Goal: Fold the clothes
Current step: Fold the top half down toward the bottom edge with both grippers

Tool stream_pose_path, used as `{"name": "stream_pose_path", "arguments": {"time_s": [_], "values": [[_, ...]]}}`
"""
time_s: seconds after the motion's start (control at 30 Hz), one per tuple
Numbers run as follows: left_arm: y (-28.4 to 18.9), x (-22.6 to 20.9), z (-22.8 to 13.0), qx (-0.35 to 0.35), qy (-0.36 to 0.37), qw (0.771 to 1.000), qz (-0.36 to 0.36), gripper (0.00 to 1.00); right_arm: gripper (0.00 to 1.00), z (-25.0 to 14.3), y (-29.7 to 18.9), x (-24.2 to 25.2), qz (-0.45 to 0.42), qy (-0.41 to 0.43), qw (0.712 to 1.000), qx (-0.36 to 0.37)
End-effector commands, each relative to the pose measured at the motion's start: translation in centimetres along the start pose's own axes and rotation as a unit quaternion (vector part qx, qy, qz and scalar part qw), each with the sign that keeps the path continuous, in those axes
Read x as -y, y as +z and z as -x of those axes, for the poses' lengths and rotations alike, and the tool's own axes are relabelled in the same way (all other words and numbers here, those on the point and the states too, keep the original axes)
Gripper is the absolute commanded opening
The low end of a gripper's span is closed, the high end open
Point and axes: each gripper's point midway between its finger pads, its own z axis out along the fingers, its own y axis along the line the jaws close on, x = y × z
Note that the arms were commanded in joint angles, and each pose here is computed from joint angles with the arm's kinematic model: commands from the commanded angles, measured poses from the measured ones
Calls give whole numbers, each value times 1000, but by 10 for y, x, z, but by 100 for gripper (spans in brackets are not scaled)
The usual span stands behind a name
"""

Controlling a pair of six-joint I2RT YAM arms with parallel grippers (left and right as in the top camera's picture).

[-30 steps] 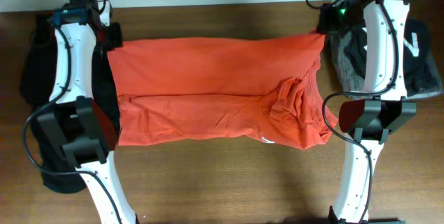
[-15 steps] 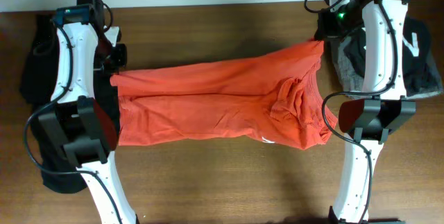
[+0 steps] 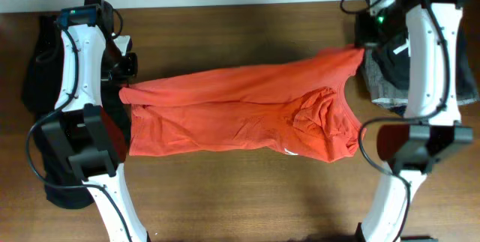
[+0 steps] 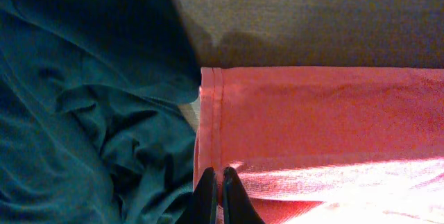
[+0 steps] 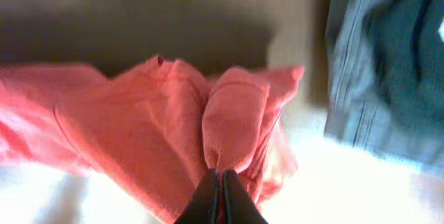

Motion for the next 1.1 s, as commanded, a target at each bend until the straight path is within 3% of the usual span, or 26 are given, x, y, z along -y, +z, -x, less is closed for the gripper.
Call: {"name": "stream_pose_path", "arguments": {"time_s": [0.0,0.27,0.57,1.07], "values": [[-17,-4,1,21,-4,1000,6,1,4,-36,15,11,-23,12,997,-66],[-16,-3,-3,10,-3,1000,5,1,4,-77,80,16,-1,24,988,-154],[-17,1,-33,-51,-1,999,0,1,4,-119,124,20,8,38,975,-217],[19,5,-72,-142,1,990,-8,1,4,-138,158,26,9,40,973,-226]]}}
